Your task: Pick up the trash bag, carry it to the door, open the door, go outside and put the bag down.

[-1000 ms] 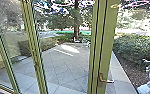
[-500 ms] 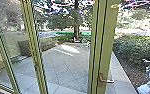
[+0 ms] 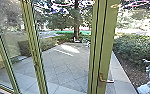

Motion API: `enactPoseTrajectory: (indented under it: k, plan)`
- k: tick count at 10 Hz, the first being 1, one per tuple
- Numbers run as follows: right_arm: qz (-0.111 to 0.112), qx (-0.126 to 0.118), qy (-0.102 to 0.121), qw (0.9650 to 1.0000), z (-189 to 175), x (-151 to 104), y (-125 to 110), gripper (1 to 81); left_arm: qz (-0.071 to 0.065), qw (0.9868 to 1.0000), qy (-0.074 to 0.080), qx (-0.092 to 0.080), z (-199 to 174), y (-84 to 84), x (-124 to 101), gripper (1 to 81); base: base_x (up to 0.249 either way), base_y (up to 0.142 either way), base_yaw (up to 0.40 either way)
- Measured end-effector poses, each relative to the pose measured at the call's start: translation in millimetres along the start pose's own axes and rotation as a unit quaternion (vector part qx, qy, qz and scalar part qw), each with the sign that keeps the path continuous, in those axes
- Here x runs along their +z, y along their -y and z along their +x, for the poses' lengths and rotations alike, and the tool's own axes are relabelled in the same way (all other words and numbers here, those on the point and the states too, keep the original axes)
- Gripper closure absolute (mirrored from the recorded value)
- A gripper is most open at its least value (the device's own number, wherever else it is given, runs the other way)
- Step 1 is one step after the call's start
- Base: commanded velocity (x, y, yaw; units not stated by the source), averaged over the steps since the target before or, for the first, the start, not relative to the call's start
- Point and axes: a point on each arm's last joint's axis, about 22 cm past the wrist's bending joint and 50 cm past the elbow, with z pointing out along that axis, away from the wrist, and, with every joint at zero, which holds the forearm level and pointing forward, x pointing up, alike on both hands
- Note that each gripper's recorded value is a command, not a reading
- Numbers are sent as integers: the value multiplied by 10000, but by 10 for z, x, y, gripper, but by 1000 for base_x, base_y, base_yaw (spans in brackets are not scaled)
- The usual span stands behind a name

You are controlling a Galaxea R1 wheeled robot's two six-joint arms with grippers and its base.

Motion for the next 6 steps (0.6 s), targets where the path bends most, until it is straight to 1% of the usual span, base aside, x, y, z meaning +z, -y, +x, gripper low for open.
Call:
enactPoseTrajectory:
  k: [1, 2, 3, 4, 5, 6]
  plan:
    - [51, -23, -32, 10000, 90, -148, 60, 10, 2, 10000, -2, 0, 1, 1, 0, 811, 0, 0, 0]
    - [19, -79, -125, 9999, 256, -430, 62, 10, 2, 10000, -7, 2, 2, -4, 2, 811, 0, 0, 0]
    - [-29, -108, -180, 9998, 352, -645, 54, 10, -11, 10000, -10, 2, 9, -26, 10, 811, 0, 0, 0]
    - [-13, -114, -196, 9997, 391, -787, 106, 10, -24, 10000, -15, 2, 13, -51, 17, 811, 0, 0, 0]
    - [34, -123, -214, 9997, 428, -867, 177, 10, -32, 10000, -16, 3, 13, -63, 20, 811, 0, 0, 0]
    - [77, -157, -284, 9994, 555, -1000, 273, 10, -29, 10000, -19, 3, 14, -62, 20, 811, 0, 0, 0]
